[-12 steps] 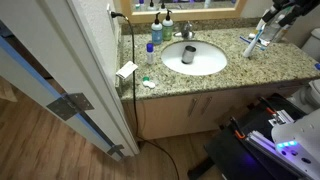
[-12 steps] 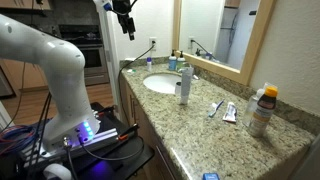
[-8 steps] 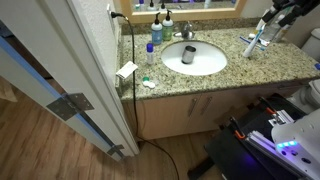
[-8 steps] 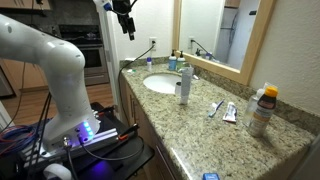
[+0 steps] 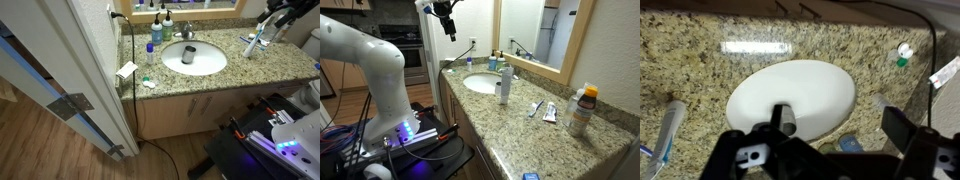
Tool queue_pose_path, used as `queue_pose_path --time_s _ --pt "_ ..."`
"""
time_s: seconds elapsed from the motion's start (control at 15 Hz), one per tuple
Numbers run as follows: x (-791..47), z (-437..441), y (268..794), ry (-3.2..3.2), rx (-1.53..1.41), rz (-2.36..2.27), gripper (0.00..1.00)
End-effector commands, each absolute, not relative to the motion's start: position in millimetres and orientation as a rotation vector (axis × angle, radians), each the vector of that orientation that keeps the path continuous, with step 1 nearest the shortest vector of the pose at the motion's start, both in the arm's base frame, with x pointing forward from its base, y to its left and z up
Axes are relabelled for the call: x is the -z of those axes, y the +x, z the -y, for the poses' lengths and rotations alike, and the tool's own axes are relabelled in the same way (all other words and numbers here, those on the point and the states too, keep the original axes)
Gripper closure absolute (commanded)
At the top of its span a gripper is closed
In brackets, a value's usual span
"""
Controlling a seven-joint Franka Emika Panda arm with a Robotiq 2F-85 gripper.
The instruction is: Remove the silver cup from the sink
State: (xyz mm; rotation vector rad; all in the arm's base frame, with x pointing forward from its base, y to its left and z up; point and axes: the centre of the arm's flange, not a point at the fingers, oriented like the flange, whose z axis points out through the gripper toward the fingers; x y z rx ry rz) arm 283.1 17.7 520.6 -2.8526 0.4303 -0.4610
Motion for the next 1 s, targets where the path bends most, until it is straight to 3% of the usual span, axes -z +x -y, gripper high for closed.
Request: queue_pose_path --time_s 0.0,0.27,0.33,0.6,0.93 --pt "-446.3 7.5 315.9 -2.803 0.541 -0.711 0.0" --pt "-432.2 57.4 371.7 -2.695 0.594 -1.032 0.0" --pt "-460.8 43.8 343.0 -2.729 0.618 -0.902 0.0" --pt "-433.8 59.4 360.3 -2.715 0.574 -1.01 0.0" --pt "-364.3 74.1 436.9 -2.696 0.459 -1.331 0.0"
